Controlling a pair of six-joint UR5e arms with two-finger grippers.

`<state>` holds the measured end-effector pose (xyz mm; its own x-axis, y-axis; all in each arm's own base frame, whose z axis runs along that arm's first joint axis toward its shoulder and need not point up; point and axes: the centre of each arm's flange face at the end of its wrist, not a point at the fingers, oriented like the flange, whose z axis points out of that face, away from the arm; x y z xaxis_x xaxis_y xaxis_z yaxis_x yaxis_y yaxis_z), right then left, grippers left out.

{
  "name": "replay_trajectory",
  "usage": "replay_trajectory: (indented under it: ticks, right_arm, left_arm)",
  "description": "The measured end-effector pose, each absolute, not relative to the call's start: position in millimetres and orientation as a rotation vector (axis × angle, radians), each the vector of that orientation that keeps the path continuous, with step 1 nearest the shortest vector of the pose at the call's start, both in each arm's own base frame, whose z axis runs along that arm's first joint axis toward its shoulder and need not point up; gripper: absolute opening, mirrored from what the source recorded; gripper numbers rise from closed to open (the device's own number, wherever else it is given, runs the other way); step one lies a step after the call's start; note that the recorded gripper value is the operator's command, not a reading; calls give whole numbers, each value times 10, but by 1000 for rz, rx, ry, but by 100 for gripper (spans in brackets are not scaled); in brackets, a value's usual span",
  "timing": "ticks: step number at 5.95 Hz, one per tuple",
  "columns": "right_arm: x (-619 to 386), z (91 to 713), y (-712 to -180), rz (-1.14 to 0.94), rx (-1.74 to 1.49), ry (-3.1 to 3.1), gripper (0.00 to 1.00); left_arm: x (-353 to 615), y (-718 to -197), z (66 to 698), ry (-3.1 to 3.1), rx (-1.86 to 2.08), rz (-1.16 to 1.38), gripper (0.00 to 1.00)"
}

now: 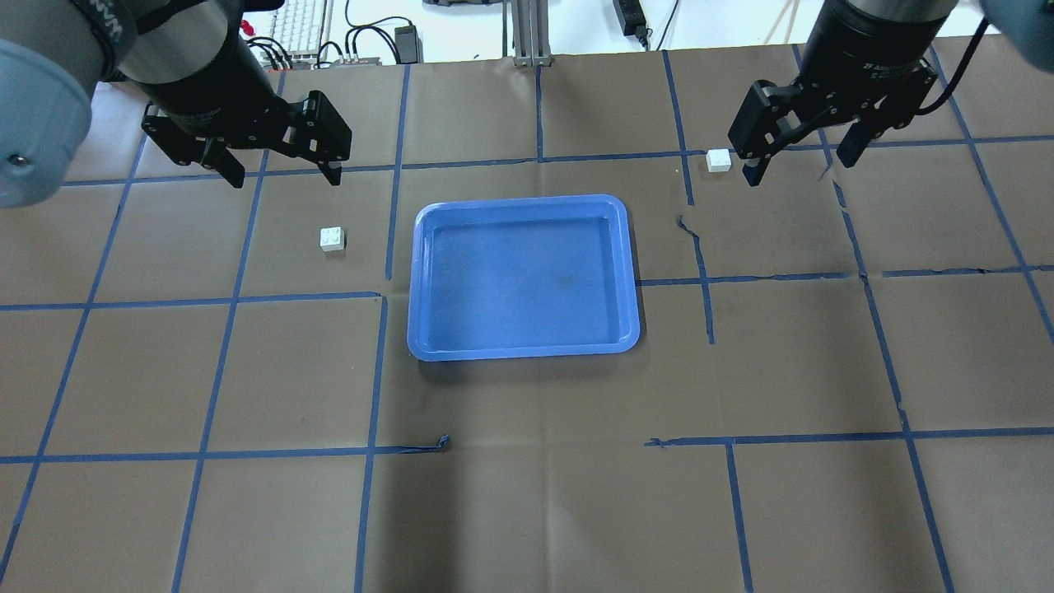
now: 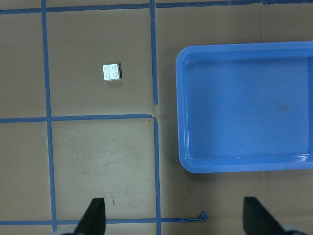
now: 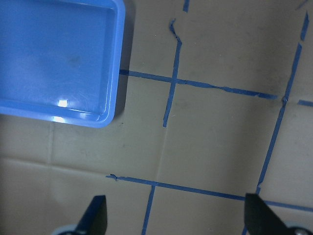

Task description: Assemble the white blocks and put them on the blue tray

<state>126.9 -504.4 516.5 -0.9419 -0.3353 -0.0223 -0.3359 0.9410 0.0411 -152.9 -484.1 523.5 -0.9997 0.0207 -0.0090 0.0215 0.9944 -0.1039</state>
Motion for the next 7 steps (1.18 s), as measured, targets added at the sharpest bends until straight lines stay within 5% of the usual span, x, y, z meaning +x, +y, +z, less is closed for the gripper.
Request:
replay_trajectory:
  ticks: [2,7]
  right_arm:
    - [1280,5167,-5252,-99,-1092,2965,100]
    - [1089,4623,-6203,-49,-2000,2433,100]
  left_arm:
    - [-1525,-4837,5239,3129,31,-167,99]
    - [-1518,-4851,5216,3129,33,-162,99]
